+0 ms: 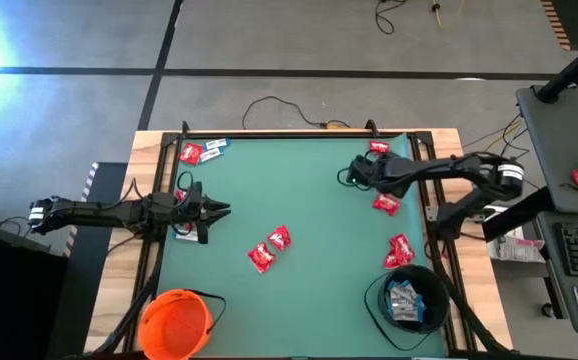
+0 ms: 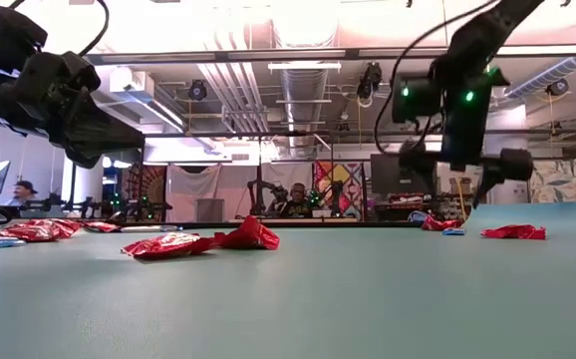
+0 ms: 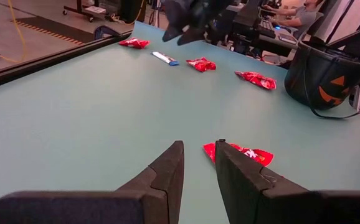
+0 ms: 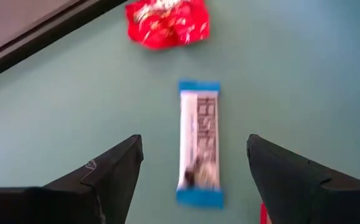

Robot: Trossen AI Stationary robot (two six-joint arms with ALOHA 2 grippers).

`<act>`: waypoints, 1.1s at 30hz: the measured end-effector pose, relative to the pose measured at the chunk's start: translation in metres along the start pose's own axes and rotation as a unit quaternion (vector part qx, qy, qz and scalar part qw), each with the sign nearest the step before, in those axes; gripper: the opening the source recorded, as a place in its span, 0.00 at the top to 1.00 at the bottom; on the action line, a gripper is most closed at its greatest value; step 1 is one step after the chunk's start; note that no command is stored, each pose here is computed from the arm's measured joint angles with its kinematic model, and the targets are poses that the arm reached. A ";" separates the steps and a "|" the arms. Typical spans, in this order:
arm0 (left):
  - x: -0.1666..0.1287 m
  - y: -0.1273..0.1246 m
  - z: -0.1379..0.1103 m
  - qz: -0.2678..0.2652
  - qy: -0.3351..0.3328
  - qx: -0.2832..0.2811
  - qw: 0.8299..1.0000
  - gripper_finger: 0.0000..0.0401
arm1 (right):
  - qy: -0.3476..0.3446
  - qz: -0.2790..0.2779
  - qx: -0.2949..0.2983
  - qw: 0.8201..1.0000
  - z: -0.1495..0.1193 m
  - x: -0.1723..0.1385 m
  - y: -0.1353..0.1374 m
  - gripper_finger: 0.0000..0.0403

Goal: Sort candy by brand, put in halloween buckets
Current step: Put the white chocolate into the black bucket

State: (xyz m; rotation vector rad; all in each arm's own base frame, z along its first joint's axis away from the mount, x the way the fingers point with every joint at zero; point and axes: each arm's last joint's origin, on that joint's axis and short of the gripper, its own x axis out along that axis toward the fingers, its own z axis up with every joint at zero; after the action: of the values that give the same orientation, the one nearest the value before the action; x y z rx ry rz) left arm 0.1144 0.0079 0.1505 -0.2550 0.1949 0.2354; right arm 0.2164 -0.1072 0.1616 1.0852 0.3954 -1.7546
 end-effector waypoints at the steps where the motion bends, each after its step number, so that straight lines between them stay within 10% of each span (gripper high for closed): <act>1: 0.000 0.000 0.000 0.000 0.000 0.000 1.000 0.81 | -0.003 -0.004 -0.005 1.000 0.002 0.006 0.001 0.31; 14: 0.000 0.000 0.000 0.000 0.000 0.000 1.000 0.81 | -0.029 -0.021 -0.035 0.999 -0.022 0.065 0.017 0.37; 33: 0.000 0.000 0.000 0.000 0.000 0.000 1.000 0.81 | -0.045 0.023 -0.085 0.995 -0.065 0.049 0.017 0.73</act>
State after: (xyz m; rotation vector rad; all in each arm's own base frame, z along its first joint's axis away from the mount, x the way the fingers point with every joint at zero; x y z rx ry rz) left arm 0.1145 0.0079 0.1504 -0.2548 0.1955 0.2355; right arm 0.2581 -0.0983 0.0900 0.8849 0.4534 -1.6899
